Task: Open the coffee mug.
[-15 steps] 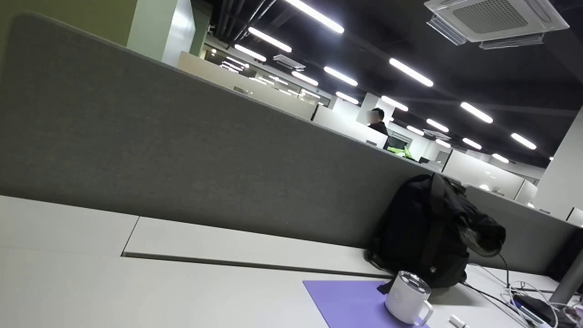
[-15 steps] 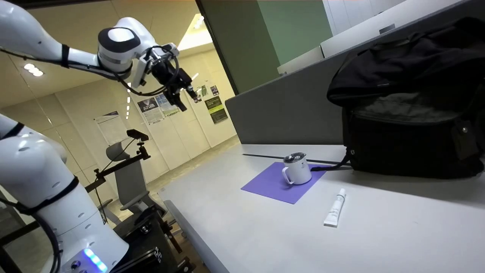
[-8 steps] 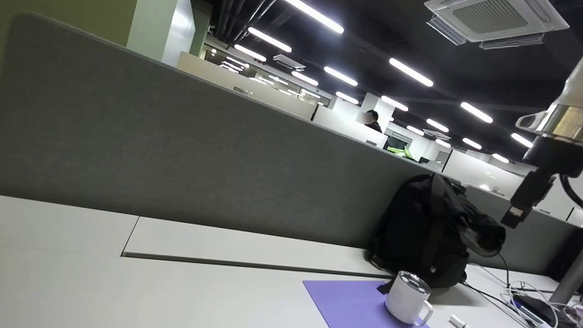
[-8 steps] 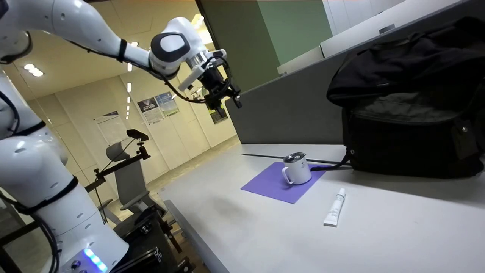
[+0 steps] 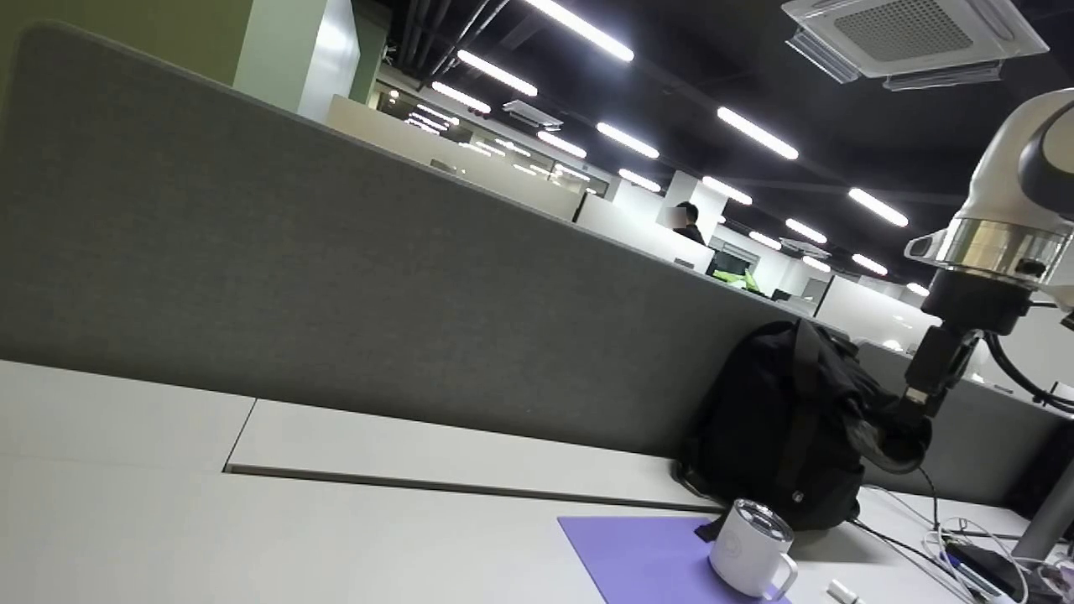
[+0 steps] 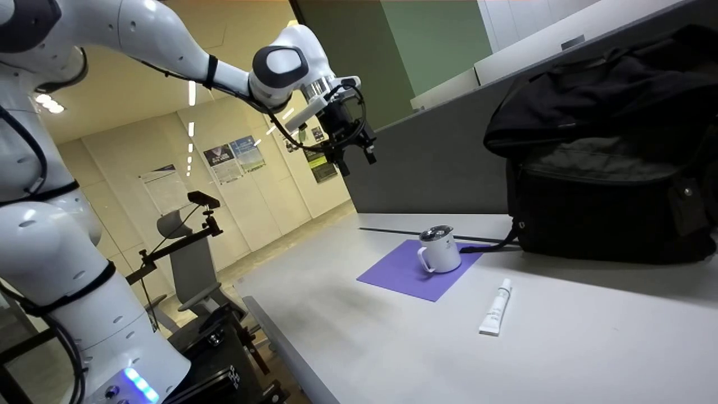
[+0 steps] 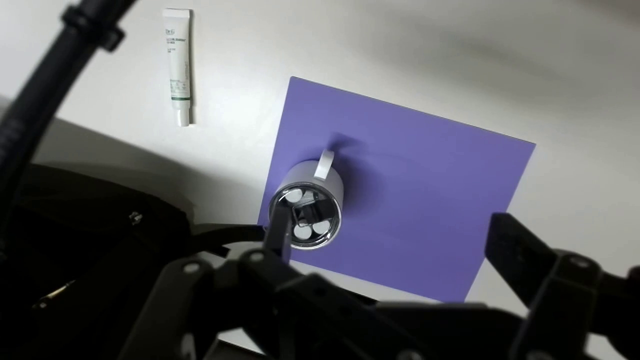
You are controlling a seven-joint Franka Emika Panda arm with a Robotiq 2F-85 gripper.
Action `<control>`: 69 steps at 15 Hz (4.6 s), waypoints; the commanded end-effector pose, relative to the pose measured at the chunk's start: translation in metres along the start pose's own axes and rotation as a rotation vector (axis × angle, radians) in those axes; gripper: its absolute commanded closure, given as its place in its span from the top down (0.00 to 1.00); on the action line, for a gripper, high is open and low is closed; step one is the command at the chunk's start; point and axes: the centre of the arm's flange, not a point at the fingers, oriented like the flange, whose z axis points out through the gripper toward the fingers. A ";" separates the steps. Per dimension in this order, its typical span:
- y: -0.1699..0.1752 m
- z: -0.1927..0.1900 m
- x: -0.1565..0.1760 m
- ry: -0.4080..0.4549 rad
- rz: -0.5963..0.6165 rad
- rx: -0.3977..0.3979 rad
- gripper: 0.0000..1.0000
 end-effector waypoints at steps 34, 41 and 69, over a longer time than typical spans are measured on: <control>0.042 0.153 0.105 -0.030 -0.087 0.108 0.01; 0.042 0.154 0.105 -0.021 -0.094 0.107 0.00; 0.047 0.192 0.099 -0.052 -0.087 0.117 0.00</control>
